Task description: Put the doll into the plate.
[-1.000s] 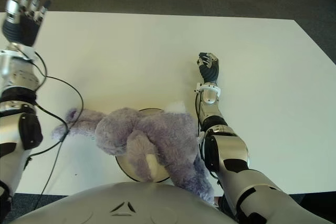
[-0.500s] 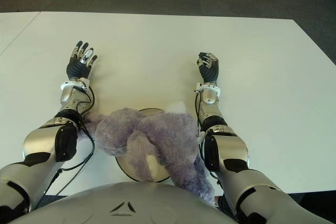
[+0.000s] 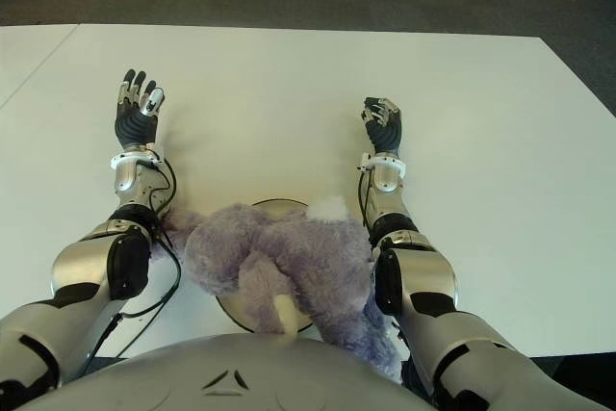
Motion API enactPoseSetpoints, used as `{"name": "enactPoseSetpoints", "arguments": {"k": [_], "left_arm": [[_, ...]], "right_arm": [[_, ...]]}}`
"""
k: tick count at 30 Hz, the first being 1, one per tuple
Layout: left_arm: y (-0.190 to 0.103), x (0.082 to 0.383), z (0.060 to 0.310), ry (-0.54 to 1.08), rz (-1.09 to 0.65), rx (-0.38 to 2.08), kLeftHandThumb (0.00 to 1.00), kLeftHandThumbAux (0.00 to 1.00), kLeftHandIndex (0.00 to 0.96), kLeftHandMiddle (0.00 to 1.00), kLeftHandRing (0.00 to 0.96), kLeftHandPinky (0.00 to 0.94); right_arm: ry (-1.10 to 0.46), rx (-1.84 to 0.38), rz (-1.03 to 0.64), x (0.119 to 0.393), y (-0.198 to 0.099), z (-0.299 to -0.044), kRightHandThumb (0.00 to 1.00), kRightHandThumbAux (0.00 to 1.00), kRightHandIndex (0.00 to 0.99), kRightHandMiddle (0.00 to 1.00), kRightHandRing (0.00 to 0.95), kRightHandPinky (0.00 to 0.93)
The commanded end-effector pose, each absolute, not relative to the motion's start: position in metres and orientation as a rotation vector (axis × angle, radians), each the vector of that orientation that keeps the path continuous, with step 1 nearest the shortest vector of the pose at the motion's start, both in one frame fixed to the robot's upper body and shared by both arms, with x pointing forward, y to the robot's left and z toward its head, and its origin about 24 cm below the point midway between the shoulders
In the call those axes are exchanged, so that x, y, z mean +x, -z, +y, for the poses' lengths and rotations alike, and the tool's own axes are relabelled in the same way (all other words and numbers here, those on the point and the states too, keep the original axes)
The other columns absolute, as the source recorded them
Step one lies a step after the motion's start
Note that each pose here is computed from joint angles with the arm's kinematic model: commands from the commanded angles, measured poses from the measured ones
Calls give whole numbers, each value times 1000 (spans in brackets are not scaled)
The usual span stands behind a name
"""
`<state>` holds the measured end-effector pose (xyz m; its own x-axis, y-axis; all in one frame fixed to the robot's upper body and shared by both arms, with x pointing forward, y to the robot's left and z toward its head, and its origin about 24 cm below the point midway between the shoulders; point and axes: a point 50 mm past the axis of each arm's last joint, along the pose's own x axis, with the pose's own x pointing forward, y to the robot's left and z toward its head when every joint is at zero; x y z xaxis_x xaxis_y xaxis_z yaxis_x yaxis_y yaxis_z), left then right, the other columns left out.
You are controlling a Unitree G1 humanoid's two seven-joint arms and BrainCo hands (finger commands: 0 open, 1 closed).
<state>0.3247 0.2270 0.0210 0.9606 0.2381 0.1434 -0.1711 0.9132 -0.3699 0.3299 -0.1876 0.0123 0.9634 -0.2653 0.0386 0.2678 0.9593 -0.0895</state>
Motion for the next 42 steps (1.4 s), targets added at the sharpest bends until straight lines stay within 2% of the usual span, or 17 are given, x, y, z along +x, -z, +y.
{"name": "enactPoseSetpoints", "arguments": {"k": [1,6,13,24,29,30,32,34,38,40,42], "left_arm": [[46,271,204,-270,26,-381,0,753,14,10,0,25],[53,259,200,-231,17,-370,0,689,13,3,0,1],[60,249,202,-197,60,-305,0,600,0,0,0,0],[72,246,195,-178,211,-125,0,539,0,17,3,31],[78,249,181,-132,307,-49,0,557,10,53,38,89],[79,249,177,-120,323,-36,0,578,22,84,87,152],[80,250,174,-103,335,-5,6,582,42,120,133,198],[82,247,171,-83,341,39,0,583,41,124,139,205],[93,236,160,-23,397,157,0,623,81,194,193,216],[97,232,153,22,419,272,0,695,173,257,282,282],[92,237,149,50,378,381,0,719,199,278,307,323]], "right_arm": [[303,-64,479,229,99,-186,666,744,400,305,283,258],[300,-81,488,228,99,-187,665,744,401,299,275,238],[297,-79,488,228,99,-189,664,744,400,299,281,267],[295,-82,481,228,99,-190,665,743,400,296,285,275],[297,-92,480,228,99,-191,665,744,400,305,296,291],[298,-95,481,227,99,-191,664,744,399,301,293,280],[298,-99,483,227,99,-191,663,745,399,297,287,260],[298,-101,484,227,99,-191,662,745,399,296,285,255],[297,-105,481,227,99,-190,662,745,398,295,281,265],[298,-101,474,227,99,-189,665,745,399,299,284,267],[298,-97,469,227,98,-188,666,745,399,301,287,273]]}}
